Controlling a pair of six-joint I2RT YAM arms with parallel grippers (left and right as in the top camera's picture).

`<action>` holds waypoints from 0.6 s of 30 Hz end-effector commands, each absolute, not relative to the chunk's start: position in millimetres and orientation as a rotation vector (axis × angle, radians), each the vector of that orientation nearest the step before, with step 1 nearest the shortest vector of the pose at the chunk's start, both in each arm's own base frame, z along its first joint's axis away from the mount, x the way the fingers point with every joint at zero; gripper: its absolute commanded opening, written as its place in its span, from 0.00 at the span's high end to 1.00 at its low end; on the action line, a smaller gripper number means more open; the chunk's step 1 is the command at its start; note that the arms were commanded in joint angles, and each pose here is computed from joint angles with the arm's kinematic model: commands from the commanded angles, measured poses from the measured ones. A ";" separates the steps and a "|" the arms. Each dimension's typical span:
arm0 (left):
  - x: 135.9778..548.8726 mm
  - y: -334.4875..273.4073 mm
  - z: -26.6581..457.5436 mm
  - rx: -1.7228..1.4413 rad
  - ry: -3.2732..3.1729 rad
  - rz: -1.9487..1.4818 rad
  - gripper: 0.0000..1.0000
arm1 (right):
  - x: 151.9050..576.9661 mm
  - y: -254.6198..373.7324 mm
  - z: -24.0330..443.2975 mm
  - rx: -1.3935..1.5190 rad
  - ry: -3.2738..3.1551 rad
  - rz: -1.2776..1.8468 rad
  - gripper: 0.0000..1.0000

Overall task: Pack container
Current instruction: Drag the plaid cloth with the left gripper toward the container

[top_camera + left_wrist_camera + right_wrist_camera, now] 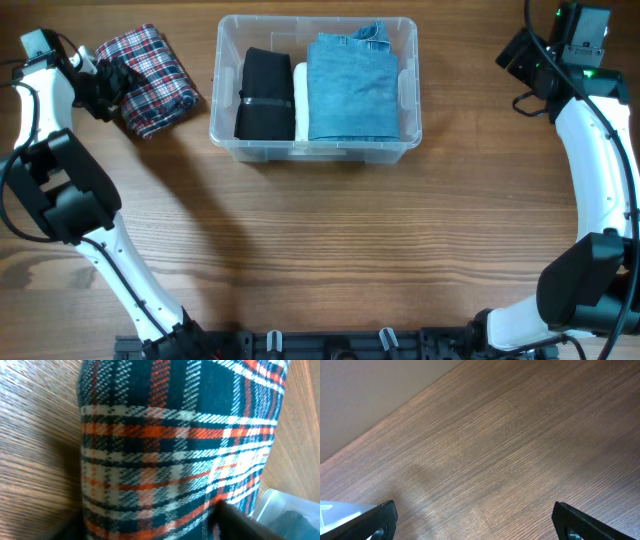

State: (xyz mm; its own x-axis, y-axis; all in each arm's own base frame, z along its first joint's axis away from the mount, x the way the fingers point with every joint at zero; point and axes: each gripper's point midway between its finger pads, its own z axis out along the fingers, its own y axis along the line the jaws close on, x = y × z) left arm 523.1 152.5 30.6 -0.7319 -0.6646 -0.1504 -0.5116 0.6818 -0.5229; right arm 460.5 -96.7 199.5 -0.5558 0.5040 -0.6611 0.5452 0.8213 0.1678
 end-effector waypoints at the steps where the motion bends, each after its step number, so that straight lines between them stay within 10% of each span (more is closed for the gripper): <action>1: 522.5 135.6 19.9 -0.919 2.600 -0.702 0.55 | 462.0 -95.0 190.6 0.773 2.284 -0.066 0.00; 4: 517.5 133.5 18.3 -0.936 2.619 -0.709 0.95 | 462.0 -95.0 190.6 0.773 2.284 -0.066 0.00; 11: 505.8 141.4 37.7 -0.975 2.615 -0.710 0.96 | 462.0 -94.8 190.6 0.772 2.284 -0.066 0.00; 18: 511.4 116.1 169.8 -0.750 2.395 -0.914 0.96 | 462.1 -94.8 190.6 0.773 2.284 -0.065 0.00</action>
